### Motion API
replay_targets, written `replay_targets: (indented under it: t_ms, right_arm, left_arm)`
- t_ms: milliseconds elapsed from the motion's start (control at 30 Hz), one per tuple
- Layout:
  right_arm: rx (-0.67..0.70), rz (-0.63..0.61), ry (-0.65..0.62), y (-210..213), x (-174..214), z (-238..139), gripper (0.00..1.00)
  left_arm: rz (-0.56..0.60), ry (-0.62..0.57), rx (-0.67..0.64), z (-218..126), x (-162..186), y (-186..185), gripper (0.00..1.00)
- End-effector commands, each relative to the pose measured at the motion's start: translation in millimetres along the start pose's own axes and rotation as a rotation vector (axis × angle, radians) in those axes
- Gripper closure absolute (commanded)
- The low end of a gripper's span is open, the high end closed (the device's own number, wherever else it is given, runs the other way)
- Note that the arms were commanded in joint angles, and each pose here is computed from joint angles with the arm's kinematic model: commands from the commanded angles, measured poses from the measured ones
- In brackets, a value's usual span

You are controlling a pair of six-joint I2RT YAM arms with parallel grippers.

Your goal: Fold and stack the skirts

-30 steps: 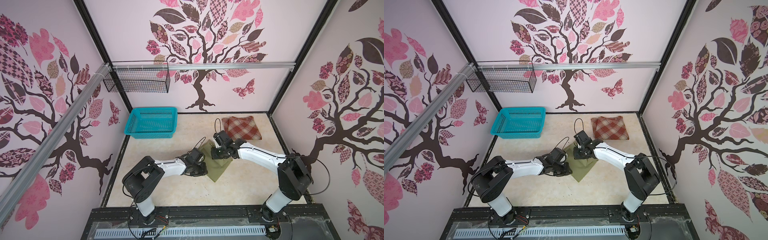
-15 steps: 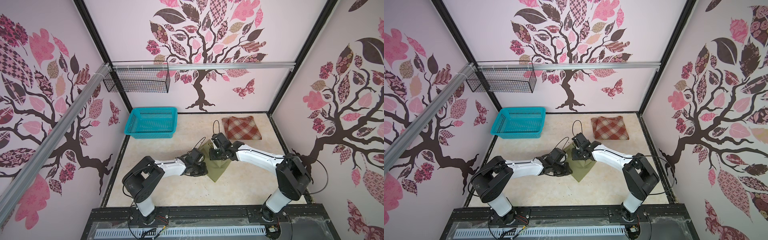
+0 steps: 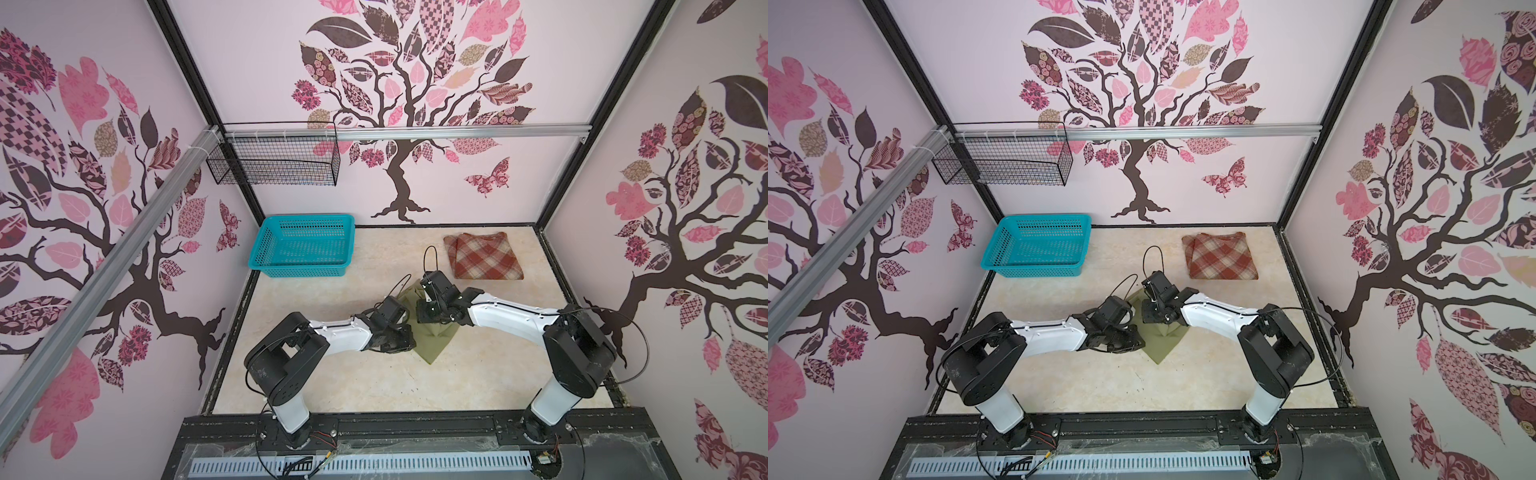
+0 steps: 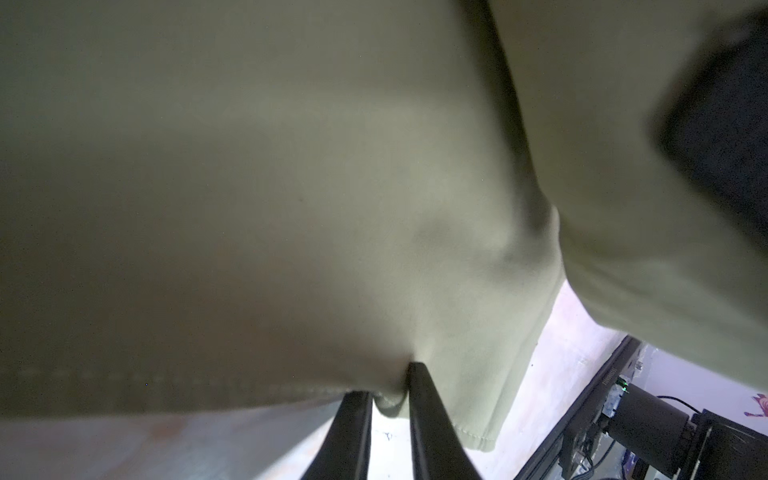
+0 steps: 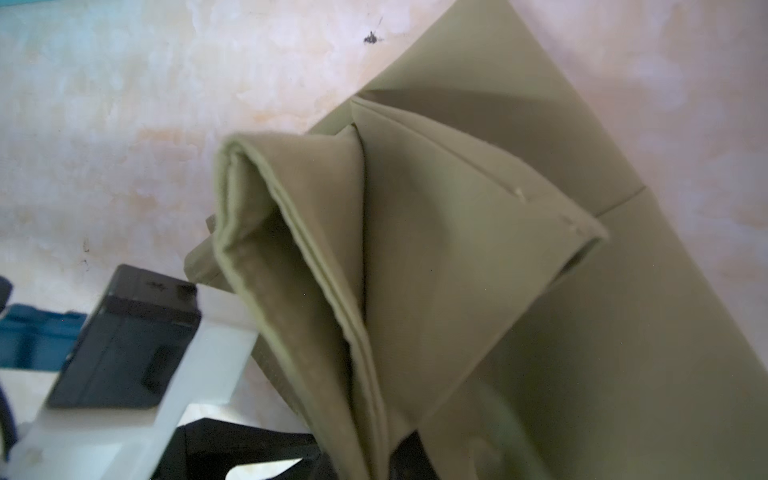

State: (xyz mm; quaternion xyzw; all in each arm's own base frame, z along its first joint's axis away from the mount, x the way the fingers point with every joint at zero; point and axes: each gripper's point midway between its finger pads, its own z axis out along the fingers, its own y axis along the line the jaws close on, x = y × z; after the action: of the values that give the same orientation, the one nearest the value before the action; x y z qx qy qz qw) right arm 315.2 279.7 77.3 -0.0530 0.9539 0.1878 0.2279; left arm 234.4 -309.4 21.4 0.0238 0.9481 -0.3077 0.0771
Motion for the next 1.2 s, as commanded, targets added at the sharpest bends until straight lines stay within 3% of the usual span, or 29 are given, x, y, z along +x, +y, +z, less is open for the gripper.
replay_targets:
  t_ms: [0,467,667,800,1167]
  right_arm:
    - [0.007,0.006,0.008,-2,8,15,1.00]
    - [0.019,-0.009,0.017,-7,22,27,1.00]
    - [0.010,-0.011,0.018,-3,23,27,0.91]
    - [0.000,-0.014,0.013,2,21,25,0.76]
    - [-0.016,-0.025,0.007,11,20,21,0.59]
  left_arm:
    - [-0.024,0.038,-0.056,5,15,20,0.79]
    - [-0.030,0.002,-0.031,-6,11,13,0.79]
    - [-0.062,-0.030,-0.010,-27,10,9,0.79]
    - [-0.116,-0.063,0.003,-45,8,17,0.79]
    - [-0.157,-0.125,-0.031,-73,-5,39,0.79]
